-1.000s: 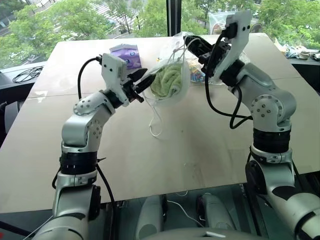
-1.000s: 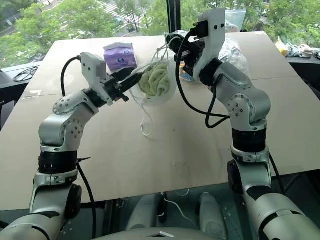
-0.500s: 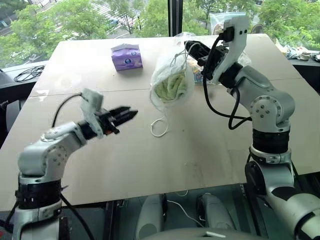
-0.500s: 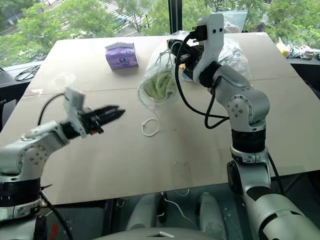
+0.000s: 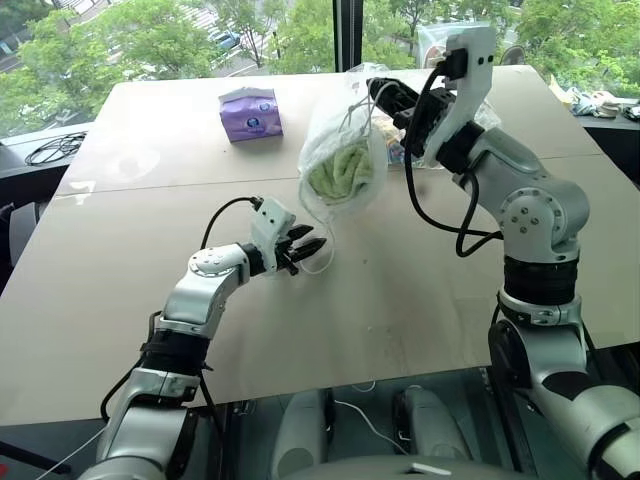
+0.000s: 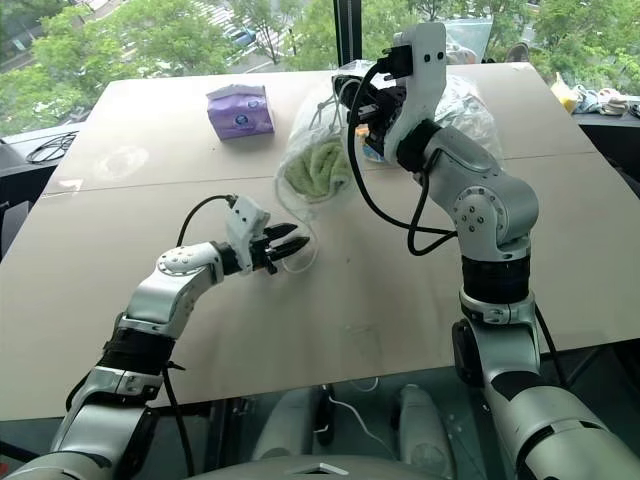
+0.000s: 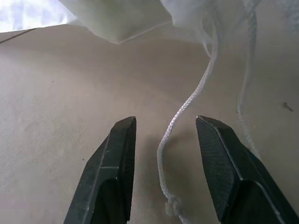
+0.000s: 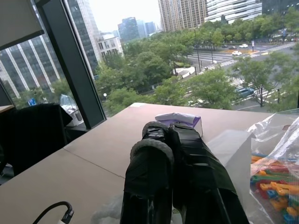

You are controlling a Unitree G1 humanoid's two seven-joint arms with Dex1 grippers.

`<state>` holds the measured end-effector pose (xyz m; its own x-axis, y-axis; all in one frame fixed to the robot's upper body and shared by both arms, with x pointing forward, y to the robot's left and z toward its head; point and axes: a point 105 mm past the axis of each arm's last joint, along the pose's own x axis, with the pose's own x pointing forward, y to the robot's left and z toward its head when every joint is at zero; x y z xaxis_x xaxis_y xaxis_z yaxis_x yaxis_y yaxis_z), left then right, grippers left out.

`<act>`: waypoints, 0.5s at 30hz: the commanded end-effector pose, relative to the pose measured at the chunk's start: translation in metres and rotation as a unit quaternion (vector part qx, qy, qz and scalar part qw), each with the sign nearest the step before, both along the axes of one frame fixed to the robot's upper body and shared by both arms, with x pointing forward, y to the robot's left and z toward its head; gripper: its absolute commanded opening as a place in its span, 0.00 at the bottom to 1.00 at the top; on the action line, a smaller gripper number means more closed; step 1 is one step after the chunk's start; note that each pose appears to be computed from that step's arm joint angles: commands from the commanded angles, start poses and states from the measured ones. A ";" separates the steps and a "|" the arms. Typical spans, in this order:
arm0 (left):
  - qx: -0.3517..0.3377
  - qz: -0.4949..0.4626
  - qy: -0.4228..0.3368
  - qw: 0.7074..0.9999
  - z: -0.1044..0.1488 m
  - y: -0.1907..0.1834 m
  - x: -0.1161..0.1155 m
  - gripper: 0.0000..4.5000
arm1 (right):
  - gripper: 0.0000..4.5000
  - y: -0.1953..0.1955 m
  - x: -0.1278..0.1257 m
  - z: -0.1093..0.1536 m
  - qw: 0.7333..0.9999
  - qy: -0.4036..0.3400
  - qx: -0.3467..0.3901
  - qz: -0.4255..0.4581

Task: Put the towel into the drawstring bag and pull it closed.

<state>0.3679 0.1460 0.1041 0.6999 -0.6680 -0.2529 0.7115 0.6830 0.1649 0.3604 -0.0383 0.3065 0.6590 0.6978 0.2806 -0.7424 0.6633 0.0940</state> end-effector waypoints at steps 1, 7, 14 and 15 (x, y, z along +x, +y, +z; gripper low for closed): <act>-0.001 -0.011 -0.045 0.999 0.015 -0.008 0.012 0.45 | 0.00 -0.004 -0.008 0.021 0.999 -0.037 0.013 -0.004; -0.005 -0.047 -0.034 0.998 0.015 -0.027 0.022 0.45 | 0.00 -0.004 -0.007 0.021 0.999 -0.038 0.014 -0.005; -0.009 -0.073 -0.020 0.997 0.012 -0.039 0.020 0.45 | 0.00 -0.004 -0.006 0.021 0.999 -0.038 0.015 -0.008; -0.007 -0.071 -0.020 0.997 0.011 -0.038 0.021 0.45 | 0.00 -0.004 -0.006 0.021 0.999 -0.037 0.016 -0.008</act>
<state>0.3871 0.1113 0.1060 0.6111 -0.7546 -0.2389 0.7913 0.5899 0.1609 0.3620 -0.0410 0.3071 0.6734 0.6831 0.2825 -0.7289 0.6773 0.0996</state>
